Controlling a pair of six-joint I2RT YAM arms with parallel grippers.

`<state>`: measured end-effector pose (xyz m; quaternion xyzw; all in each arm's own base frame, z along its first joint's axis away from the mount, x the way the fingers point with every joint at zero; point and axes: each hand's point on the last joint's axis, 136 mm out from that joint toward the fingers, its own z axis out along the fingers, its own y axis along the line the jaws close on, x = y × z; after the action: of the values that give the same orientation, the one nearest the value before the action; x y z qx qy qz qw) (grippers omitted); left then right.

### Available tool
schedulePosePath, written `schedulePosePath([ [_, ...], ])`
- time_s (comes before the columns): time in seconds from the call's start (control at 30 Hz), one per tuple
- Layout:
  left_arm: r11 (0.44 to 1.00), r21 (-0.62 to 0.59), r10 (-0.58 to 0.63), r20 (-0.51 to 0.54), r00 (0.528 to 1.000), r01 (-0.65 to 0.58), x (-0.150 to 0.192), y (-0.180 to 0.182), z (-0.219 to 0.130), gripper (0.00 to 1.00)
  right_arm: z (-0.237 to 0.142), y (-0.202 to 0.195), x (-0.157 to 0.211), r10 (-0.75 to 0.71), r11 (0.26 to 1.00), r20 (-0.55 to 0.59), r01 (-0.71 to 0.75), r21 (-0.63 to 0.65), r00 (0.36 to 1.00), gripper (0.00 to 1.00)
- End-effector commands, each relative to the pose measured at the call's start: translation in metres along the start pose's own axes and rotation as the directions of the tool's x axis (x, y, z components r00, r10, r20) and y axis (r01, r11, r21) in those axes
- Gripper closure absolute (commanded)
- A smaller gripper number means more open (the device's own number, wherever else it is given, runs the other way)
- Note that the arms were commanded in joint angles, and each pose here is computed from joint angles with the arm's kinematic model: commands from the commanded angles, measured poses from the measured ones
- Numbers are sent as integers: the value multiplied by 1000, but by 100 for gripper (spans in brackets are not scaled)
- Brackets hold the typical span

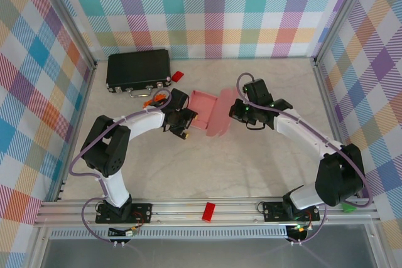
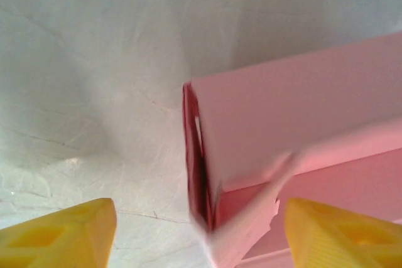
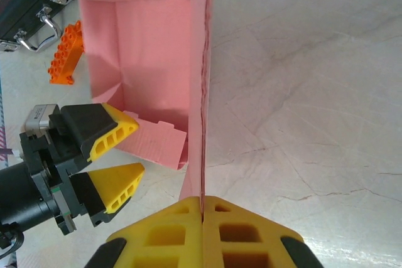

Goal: Fold the paper box

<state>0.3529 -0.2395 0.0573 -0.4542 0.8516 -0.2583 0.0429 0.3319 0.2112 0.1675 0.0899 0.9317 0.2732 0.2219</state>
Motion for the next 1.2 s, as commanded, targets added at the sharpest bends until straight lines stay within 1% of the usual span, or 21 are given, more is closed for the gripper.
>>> schedulePosePath([
  [0.0,997,38,63,34,997,-64,6,-13,-22,22,-2,-3,-3,-34,998,-8,35,57,999,100],
  [0.13,991,27,129,98,987,-133,-2,-13,-36,17,-5,-5,-10,-56,993,-10,56,100,998,100],
  [0.2,981,8,189,163,968,-193,-11,-13,-47,16,-7,-6,-12,-68,990,-16,69,121,998,100],
  [0.27,964,-37,263,233,936,-262,-23,-11,-58,16,-9,-6,-13,-80,988,-22,82,132,997,100],
  [0.33,931,-102,365,293,884,-350,-34,-14,-71,15,-10,-5,-15,-89,986,-27,92,137,996,100],
  [0.37,908,-142,420,320,849,-395,-40,-16,-77,15,-9,-5,-15,-94,986,-33,98,138,995,100],
  [0.4,872,-174,490,332,806,-458,-44,-21,-81,15,-9,-4,-15,-99,985,-37,103,137,994,100],
  [0.43,836,-201,548,326,770,-511,-46,-24,-81,15,-8,-5,-15,-102,985,-44,107,138,994,100],
  [0.5,733,-232,681,273,680,-640,-46,-33,-76,15,-7,-5,-16,-110,983,-59,118,140,992,100],
  [0.57,651,-198,758,205,619,-733,-43,-39,-64,16,-6,-6,-16,-119,981,-73,128,146,990,100],
  [0.63,603,-115,796,156,585,-790,-40,-45,-52,21,-5,-7,-18,-127,979,-81,138,150,989,99],
  [0.7,586,-16,804,137,579,-810,-38,-52,-43,25,-4,-7,-18,-134,978,-92,146,148,987,99],
  [0.77,581,60,800,139,583,-812,-39,-58,-36,28,-2,-6,-19,-138,977,-103,152,147,985,99],
  [0.9,600,56,787,138,601,-798,-56,-56,-23,29,1,-5,-21,-149,976,-118,165,145,982,99],
  [0.97,581,79,798,140,586,-810,-56,-61,-19,29,3,-4,-22,-155,975,-128,173,142,980,99],
  [1.03,570,102,806,121,579,-815,-53,-62,-14,29,5,-3,-23,-157,974,-137,176,143,978,99],
  [1.1,550,148,813,133,568,-822,-48,-71,-12,31,7,-2,-25,-160,973,-142,180,145,977,98],
  [1.17,544,173,813,131,567,-821,-45,-73,-10,33,9,0,-26,-163,973,-142,184,143,976,98],
])
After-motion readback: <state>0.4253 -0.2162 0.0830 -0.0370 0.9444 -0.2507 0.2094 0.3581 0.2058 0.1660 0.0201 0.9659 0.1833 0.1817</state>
